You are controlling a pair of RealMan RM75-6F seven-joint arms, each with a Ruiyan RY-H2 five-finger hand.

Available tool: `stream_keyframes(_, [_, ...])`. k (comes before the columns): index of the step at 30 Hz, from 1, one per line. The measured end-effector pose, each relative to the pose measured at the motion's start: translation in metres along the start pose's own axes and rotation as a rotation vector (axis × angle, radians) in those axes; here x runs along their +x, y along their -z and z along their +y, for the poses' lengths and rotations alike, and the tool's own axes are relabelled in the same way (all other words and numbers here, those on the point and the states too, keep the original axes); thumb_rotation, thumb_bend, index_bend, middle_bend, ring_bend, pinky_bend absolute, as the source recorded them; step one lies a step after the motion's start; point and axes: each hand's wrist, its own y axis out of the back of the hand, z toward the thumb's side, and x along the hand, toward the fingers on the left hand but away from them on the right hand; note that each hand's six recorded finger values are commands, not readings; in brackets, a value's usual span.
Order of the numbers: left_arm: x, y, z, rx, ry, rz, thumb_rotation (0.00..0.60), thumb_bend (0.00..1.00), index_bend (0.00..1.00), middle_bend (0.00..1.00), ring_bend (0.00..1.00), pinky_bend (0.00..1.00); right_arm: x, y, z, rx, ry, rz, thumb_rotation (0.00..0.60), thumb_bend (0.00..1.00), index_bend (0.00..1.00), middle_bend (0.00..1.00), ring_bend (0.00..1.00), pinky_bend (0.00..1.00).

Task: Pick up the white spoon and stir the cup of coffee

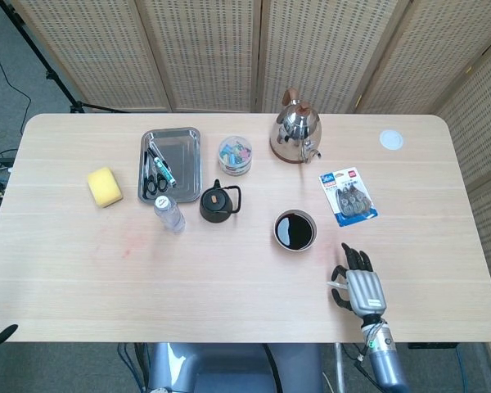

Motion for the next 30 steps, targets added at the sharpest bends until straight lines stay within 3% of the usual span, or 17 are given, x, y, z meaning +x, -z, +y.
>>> stream_keyframes(5, [0.001,0.000,0.000,-0.002,0.000,0.001,0.600,0.00,0.00,0.00,0.00,0.00,-0.001,0.001,-0.004,0.009,-0.013,-0.009,0.600,0.44,0.48,0.00,0.00,0.00])
stream_keyframes(30, [0.002,0.001,0.000,-0.002,0.003,0.003,0.600,0.00,0.00,0.00,0.00,0.00,-0.008,0.000,-0.017,0.039,-0.011,-0.031,0.600,0.44,0.48,0.00,0.00,0.00])
